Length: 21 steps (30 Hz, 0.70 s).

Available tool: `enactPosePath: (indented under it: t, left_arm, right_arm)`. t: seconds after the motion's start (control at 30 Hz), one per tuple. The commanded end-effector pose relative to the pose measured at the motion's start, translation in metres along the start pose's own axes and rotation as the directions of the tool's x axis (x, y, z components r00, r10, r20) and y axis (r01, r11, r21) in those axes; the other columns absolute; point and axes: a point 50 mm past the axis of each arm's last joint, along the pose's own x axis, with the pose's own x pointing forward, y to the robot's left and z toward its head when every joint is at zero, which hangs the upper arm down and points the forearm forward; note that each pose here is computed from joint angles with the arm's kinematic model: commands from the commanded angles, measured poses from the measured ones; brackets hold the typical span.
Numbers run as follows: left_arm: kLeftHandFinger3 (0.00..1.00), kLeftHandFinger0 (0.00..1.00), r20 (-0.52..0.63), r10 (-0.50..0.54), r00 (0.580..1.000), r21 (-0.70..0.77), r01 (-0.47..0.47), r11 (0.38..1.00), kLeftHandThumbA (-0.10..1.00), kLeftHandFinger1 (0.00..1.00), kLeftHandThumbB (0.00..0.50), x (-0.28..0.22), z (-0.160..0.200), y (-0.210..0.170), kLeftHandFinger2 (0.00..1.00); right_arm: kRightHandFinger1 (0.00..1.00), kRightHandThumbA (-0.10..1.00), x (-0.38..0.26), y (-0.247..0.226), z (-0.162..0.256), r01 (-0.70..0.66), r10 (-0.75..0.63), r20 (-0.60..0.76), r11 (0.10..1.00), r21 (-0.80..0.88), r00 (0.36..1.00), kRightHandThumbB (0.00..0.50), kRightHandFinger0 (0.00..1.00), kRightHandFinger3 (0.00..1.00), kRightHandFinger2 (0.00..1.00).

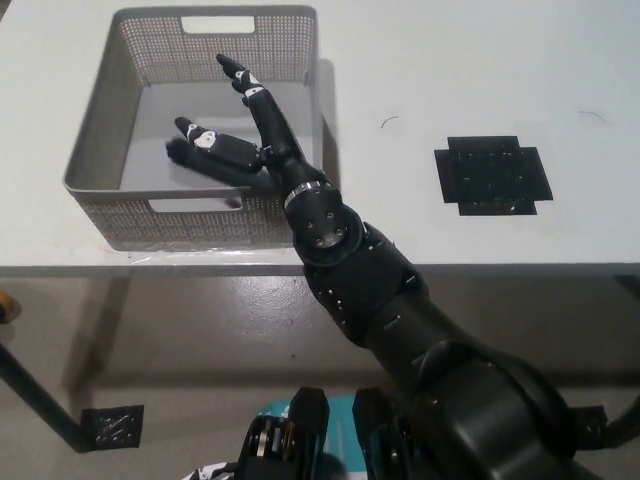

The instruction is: Use the right hand to pick up a electric screw driver and put it into a container on the left side

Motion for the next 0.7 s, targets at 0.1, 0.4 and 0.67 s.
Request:
enactPosePath:
  t: [0.1,0.4,0.67]
  left_arm:
    - [0.78,0.87,0.050,0.003,0.999,0.033,-0.005,0.999,1.00,0.79,0.260,0.000,0.007,0.004,0.71]
    - [0.82,0.87,0.072,0.013,0.997,0.035,-0.015,0.999,1.00,0.82,0.245,0.007,0.010,0.011,0.76]
    - [0.97,0.90,0.081,0.055,0.995,0.022,-0.057,0.998,1.00,0.89,0.249,0.011,0.011,0.019,0.87]
  right_arm:
    - [1.00,0.84,0.005,-0.021,0.011,-0.011,0.014,0.071,0.999,-0.032,0.997,0.394,1.00,1.00,1.00]
    - [1.00,0.84,-0.033,-0.088,0.091,0.088,-0.118,0.401,0.992,0.092,0.908,0.354,1.00,1.00,1.00]
    - [1.00,0.88,-0.161,-0.159,0.131,0.275,-0.308,0.640,0.949,0.154,0.704,0.296,1.00,1.00,1.00]
